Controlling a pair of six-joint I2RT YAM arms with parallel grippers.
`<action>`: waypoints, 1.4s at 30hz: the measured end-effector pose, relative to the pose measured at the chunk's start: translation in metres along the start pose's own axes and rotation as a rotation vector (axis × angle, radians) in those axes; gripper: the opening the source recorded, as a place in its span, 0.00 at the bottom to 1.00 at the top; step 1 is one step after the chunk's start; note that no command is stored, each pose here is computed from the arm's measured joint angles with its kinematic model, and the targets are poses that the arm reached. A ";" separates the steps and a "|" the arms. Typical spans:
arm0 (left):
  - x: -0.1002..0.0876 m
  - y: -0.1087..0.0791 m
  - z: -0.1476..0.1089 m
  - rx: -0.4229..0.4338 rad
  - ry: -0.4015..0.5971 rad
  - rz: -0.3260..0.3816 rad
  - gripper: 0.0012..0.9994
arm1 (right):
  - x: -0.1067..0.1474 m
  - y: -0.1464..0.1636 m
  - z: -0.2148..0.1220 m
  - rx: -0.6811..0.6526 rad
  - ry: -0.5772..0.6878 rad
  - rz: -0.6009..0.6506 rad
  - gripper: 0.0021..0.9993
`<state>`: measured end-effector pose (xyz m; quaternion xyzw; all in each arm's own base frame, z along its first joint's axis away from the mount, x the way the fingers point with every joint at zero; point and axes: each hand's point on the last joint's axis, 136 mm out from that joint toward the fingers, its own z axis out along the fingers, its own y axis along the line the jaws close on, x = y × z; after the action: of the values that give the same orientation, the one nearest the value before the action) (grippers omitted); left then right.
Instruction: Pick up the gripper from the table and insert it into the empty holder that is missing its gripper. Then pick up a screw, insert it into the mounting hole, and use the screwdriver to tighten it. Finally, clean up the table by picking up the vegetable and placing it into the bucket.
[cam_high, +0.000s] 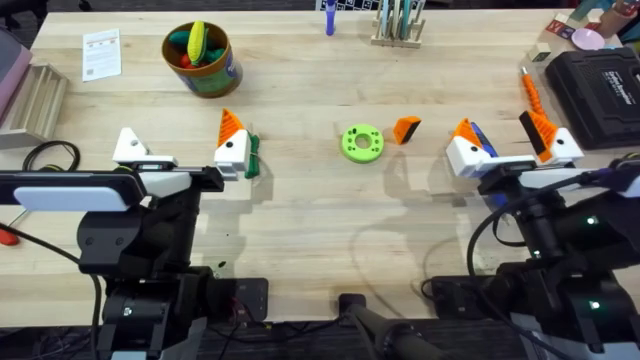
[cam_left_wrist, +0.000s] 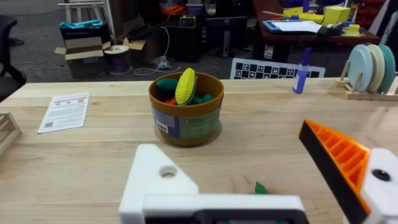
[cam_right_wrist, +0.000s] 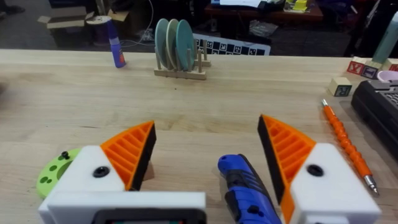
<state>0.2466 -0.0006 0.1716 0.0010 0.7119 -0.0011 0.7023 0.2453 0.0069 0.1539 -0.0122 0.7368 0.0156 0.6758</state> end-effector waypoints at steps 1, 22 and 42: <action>0.000 0.000 0.000 0.000 -0.002 0.000 0.99 | 0.000 0.000 0.000 -0.001 0.000 0.000 0.99; -0.068 -0.001 -0.014 0.004 -0.032 0.004 0.99 | -0.087 0.002 -0.021 -0.005 -0.186 -0.008 0.99; -0.058 -0.001 0.053 0.007 0.786 0.003 0.99 | -0.066 0.000 0.020 -0.003 0.746 0.026 0.99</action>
<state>0.3000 -0.0013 0.2288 0.0047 0.9266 -0.0020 0.3760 0.2714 0.0077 0.2183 -0.0087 0.9324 0.0200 0.3607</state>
